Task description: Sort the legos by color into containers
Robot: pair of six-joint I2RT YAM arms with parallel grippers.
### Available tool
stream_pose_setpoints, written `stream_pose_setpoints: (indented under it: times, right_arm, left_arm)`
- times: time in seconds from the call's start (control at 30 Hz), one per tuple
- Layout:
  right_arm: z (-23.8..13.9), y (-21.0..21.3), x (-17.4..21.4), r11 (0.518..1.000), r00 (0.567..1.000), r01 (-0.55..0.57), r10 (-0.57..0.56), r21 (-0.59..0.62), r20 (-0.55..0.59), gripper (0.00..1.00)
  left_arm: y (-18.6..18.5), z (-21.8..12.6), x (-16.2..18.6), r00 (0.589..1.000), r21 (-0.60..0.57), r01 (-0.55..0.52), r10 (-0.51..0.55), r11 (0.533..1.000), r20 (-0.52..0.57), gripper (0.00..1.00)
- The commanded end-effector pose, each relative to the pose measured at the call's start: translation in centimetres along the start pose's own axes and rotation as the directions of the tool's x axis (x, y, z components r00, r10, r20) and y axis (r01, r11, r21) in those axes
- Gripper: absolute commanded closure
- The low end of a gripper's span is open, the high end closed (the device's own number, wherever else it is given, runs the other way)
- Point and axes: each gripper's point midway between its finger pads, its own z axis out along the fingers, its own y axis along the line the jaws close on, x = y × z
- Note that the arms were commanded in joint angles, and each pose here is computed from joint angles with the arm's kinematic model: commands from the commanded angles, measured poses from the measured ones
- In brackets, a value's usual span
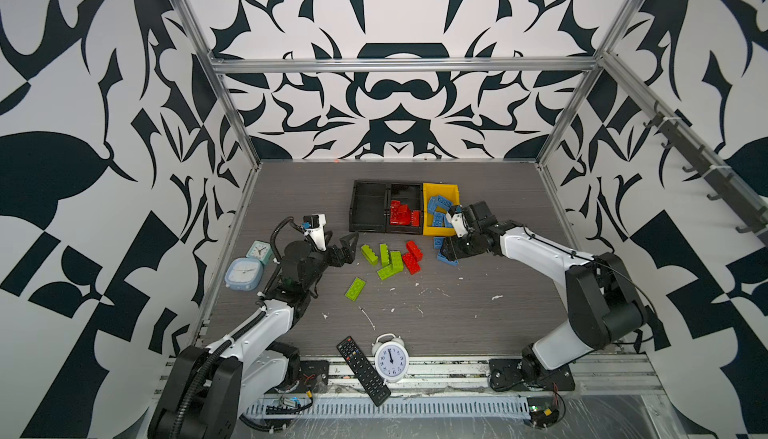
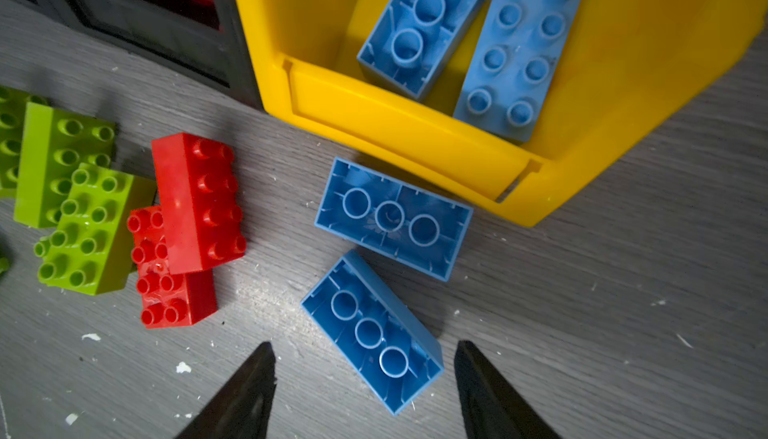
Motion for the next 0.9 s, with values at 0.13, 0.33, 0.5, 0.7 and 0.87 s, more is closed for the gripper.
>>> stream_pose_setpoints:
  times: [0.13, 0.33, 0.5, 0.7, 0.87]
  right_arm:
    - [0.7, 0.7, -1.5, 0.999, 0.999, 0.042, -0.041, -0.032, 0.011, 0.29]
    - [1.8, 0.6, -1.0, 0.999, 0.999, 0.036, -0.037, -0.036, -0.02, 0.29]
    - [1.7, 1.4, -0.5, 0.997, 0.999, 0.03, -0.032, -0.068, -0.028, 0.28]
    - [1.0, 3.1, 1.8, 0.996, 0.997, 0.035, -0.04, -0.077, -0.068, 0.29]
    - [-0.6, 4.3, 3.1, 0.996, 0.995, 0.046, -0.052, -0.071, -0.085, 0.33]
  left_arm:
    - [-0.5, 0.0, -0.7, 1.0, 0.016, -0.001, 0.001, 1.0, 0.02, 0.01]
    - [-0.5, 0.0, -0.7, 1.0, 0.017, -0.001, 0.0, 1.0, 0.022, 0.01]
    - [-0.4, 0.0, -0.7, 1.0, 0.014, 0.0, 0.0, 1.0, 0.02, 0.01]
    - [-0.4, 0.1, -0.6, 1.0, 0.014, 0.001, -0.001, 1.0, 0.017, 0.01]
    - [-0.4, 0.1, -0.6, 1.0, 0.014, 0.004, -0.004, 1.0, 0.018, 0.01]
